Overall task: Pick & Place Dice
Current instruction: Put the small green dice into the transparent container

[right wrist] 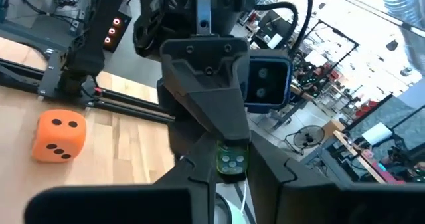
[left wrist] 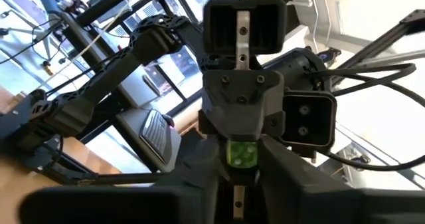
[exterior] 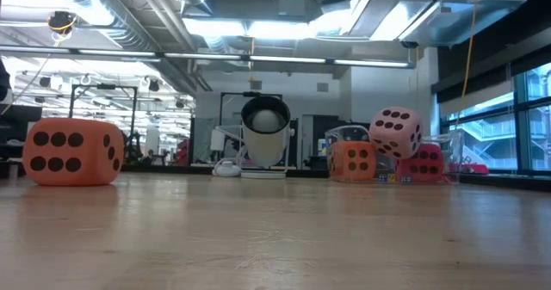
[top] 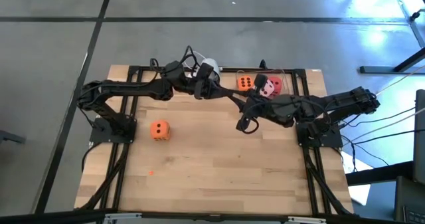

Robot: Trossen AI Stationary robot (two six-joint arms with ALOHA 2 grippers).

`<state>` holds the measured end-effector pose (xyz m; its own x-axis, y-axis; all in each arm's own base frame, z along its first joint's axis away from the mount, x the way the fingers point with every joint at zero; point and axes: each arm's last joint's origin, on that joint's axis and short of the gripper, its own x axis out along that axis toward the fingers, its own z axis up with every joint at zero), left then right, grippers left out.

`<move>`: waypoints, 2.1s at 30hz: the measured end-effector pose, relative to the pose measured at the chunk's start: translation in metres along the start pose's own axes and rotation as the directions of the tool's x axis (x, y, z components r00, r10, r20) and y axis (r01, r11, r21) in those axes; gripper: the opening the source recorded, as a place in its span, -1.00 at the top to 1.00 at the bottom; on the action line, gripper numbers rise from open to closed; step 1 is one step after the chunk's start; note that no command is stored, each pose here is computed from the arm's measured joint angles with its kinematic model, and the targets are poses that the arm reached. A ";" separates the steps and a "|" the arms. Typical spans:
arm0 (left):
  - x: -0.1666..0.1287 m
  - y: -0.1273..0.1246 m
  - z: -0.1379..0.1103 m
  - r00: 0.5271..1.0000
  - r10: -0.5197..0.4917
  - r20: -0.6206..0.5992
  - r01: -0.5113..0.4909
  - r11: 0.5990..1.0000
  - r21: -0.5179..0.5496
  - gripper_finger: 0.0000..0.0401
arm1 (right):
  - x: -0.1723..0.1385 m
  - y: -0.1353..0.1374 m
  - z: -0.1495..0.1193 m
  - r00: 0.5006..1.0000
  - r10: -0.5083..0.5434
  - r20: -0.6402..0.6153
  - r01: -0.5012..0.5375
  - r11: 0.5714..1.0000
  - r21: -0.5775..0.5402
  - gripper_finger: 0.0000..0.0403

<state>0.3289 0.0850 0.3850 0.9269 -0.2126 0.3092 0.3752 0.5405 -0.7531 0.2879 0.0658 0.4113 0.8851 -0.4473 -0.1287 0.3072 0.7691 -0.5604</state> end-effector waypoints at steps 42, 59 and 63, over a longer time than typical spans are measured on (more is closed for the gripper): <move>-0.077 -0.062 0.002 0.927 0.292 -0.236 -0.245 0.946 0.211 0.36 | -0.020 -0.052 -0.046 0.955 0.081 -0.286 0.108 0.803 0.586 0.74; -0.136 -0.092 -0.062 0.480 0.854 -0.201 -0.763 0.519 0.385 0.42 | 0.036 -0.105 -0.129 0.746 0.290 -0.600 0.275 0.687 0.673 0.74; -0.142 -0.097 -0.075 0.416 0.886 -0.207 -0.782 0.464 0.416 0.42 | 0.058 -0.104 -0.149 0.687 0.362 -0.630 0.281 0.667 0.690 0.74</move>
<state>0.1617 0.0014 0.3709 0.7190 0.2217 -0.6587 -0.5536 0.7556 -0.3500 0.2550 -0.1081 0.3407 0.4985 -0.3165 -0.8071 0.6953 0.7020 0.1541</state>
